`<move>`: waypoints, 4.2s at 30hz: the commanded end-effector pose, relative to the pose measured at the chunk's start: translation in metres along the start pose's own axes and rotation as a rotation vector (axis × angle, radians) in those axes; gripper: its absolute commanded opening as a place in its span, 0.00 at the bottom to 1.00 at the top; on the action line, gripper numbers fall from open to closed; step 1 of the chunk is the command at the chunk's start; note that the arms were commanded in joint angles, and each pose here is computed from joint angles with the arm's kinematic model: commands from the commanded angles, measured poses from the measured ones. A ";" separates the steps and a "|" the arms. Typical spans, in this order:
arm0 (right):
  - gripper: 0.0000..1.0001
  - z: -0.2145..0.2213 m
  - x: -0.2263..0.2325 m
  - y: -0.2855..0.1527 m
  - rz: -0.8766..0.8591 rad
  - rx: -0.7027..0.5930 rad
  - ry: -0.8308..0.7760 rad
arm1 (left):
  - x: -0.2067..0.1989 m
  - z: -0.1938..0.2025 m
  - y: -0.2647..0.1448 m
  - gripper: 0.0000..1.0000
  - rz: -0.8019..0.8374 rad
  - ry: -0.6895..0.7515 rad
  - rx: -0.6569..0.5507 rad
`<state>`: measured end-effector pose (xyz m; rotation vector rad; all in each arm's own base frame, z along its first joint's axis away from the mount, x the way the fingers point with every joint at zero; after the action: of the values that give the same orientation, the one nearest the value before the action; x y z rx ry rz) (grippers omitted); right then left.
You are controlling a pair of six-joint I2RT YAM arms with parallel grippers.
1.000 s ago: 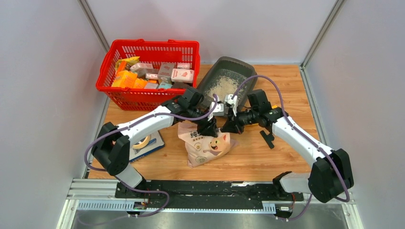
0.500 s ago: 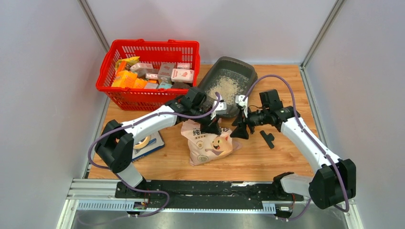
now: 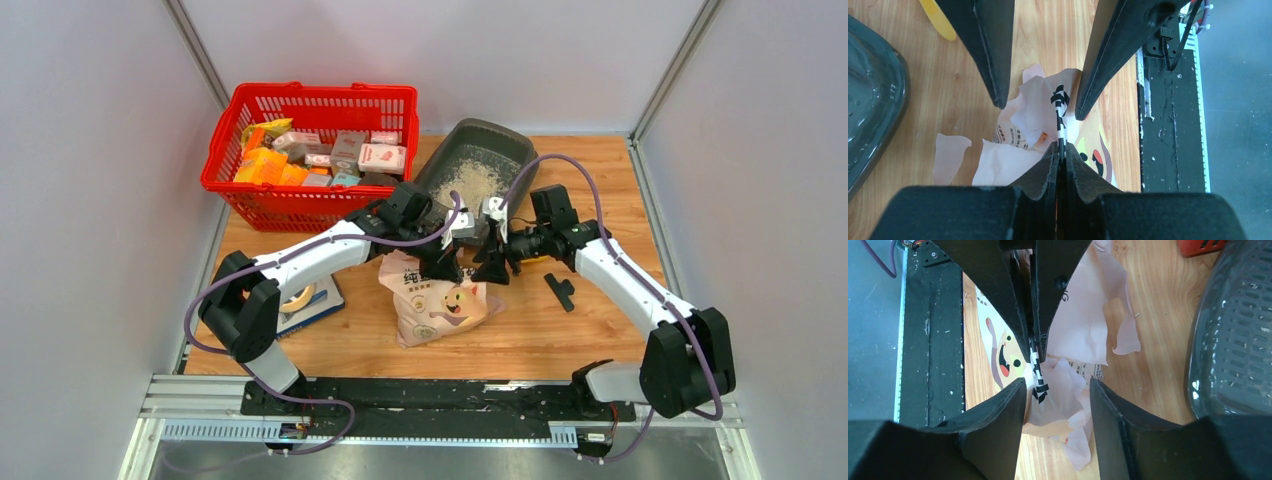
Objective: Fill the litter box with clean litter
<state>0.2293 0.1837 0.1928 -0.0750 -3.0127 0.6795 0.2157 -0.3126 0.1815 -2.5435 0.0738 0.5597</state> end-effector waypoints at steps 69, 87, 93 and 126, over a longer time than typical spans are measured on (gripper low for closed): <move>0.00 0.191 -0.041 -0.144 0.355 0.452 0.811 | -0.008 -0.006 -0.004 0.00 0.001 0.011 0.019; 0.00 0.037 0.044 -0.138 0.166 0.295 0.050 | -0.008 -0.012 -0.001 0.00 0.026 0.019 0.010; 0.00 0.008 0.060 -0.102 -0.003 0.262 -0.027 | -0.007 -0.016 0.000 0.00 0.031 0.012 -0.002; 0.00 0.003 0.015 -0.042 0.013 0.300 0.131 | -0.006 -0.016 -0.003 0.29 0.073 -0.060 -0.069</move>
<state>0.2029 0.1418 0.2058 -0.0915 -2.7095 1.0565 0.2188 -0.3138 0.1862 -2.5421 0.0724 0.6262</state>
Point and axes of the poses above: each gripper's point midway between its finger pads, its own y axis out along the fingers, its own x axis along the line the jaws close on, z = x × y, the point moved 5 cm from there along -y, back along the fingers, and after that the axes turned 9 degrees about -y, right-handed, at the moved point
